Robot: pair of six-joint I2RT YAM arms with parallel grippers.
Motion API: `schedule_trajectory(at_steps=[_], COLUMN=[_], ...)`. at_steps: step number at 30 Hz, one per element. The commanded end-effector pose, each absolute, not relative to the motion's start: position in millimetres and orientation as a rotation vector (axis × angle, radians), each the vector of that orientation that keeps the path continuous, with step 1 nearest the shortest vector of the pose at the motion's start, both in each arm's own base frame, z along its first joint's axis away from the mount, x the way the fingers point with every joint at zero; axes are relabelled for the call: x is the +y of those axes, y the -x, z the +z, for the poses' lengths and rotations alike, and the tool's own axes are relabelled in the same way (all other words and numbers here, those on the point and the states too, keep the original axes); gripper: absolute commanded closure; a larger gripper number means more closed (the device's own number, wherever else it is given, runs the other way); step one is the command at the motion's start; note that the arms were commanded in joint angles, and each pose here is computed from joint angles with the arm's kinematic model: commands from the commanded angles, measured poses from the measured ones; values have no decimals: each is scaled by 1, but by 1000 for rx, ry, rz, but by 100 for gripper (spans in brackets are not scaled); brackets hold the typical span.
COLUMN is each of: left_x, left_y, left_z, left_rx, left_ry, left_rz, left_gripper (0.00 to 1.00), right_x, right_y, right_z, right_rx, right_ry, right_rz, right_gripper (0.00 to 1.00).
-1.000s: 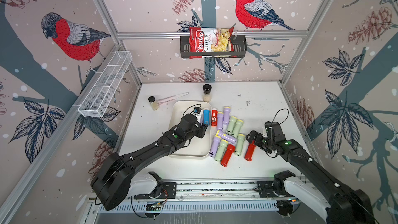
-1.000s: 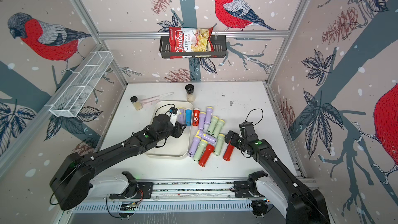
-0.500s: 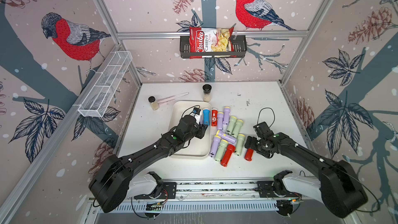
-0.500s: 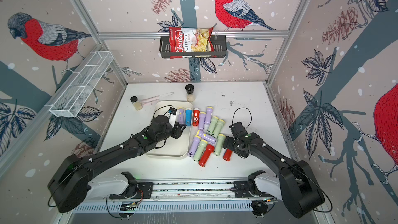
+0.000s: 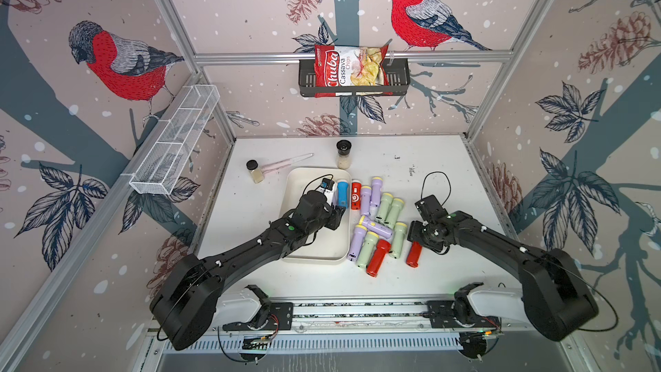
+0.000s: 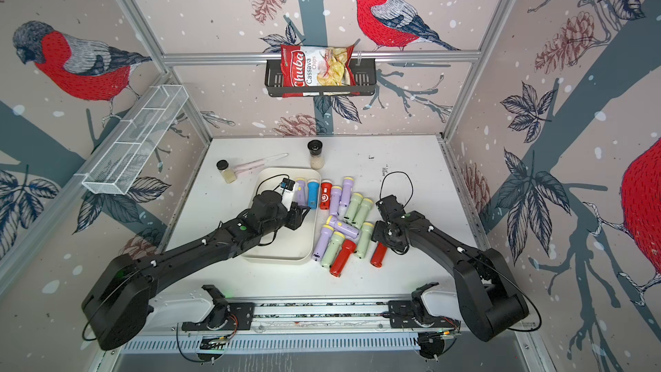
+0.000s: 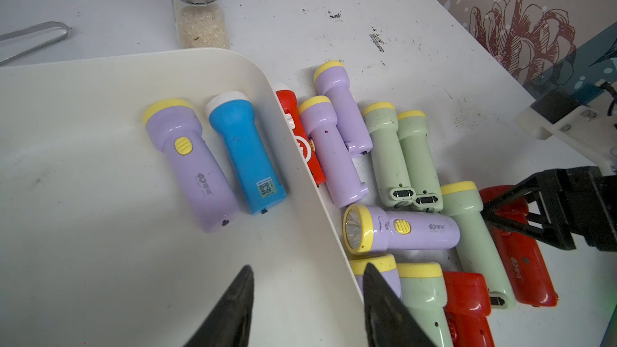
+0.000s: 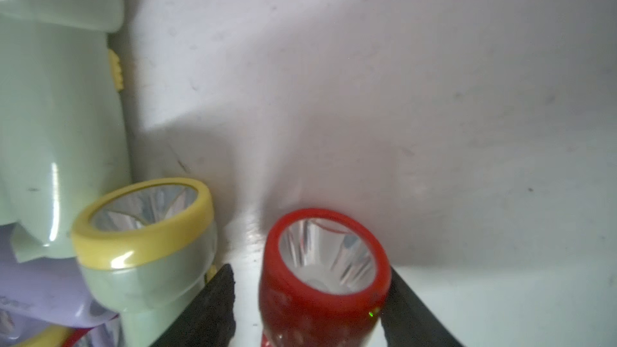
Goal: Put the flashlights into the storage boxes
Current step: Pick up the flashlight from the center of the board.
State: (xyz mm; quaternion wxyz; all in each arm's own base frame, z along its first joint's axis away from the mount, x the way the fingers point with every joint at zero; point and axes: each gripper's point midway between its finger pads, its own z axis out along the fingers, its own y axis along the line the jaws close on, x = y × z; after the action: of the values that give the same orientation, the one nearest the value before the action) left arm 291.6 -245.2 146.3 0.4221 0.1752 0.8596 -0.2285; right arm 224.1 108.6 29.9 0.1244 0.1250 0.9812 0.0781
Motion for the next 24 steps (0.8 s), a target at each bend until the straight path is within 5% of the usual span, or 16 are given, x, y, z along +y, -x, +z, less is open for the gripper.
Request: schedule_trajectory(at_steps=[1, 24], left_x=[-248, -250], left_y=[-298, -297], left_z=[163, 170], left_rx=[2093, 2070], left_ry=[-420, -407], left_rz=[-588, -620], left_gripper=[48, 48], right_x=[105, 107], right_y=[-230, -237], right_z=[30, 54], right_rx=[2853, 2752], right_ry=[-347, -295], right_rz=[191, 242], right_gripper=[32, 54])
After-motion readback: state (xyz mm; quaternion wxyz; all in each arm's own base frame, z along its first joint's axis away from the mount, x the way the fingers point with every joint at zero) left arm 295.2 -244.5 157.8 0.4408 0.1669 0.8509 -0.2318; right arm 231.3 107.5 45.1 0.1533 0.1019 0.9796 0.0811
